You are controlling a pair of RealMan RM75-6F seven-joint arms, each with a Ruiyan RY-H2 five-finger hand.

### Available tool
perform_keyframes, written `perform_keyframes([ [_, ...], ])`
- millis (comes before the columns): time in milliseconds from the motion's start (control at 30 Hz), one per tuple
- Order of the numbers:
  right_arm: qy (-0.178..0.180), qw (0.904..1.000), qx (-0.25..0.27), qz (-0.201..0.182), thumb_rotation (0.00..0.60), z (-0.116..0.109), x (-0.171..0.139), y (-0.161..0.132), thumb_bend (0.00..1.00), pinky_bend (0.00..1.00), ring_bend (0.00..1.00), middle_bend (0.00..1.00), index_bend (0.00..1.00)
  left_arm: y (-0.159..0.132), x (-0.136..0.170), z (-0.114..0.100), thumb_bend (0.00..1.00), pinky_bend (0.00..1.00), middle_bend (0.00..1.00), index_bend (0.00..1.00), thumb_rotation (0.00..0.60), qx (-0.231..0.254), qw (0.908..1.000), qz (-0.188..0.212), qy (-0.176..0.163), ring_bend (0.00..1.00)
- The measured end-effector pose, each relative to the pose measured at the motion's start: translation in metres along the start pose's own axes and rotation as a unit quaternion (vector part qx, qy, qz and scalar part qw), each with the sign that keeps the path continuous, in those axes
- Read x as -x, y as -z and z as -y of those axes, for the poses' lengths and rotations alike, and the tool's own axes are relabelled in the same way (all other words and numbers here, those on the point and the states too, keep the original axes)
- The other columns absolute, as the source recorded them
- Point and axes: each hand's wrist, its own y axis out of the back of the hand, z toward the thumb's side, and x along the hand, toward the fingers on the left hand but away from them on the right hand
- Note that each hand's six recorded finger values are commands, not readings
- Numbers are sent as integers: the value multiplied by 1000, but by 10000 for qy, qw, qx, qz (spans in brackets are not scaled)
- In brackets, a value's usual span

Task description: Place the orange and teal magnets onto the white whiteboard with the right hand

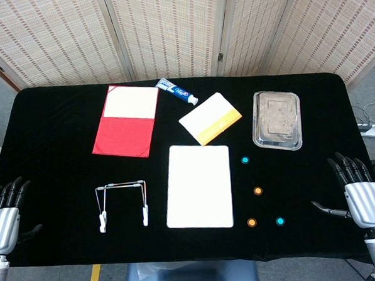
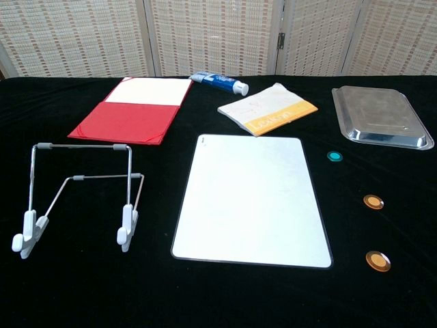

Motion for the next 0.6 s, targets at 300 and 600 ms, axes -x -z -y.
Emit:
perform_keyframes([
  [300,19,9998,90,-173,220,1,-2,-7,181,0,12,42,8,0,-1,0,89,0,0,0,600,-11,10000,25,-90,0],
  [600,-467,9943,45,-953,281,25,1,-41,192,0,7,73,253,-2,1,0,89,0,0,0,600,5,9999,91,-121,0],
])
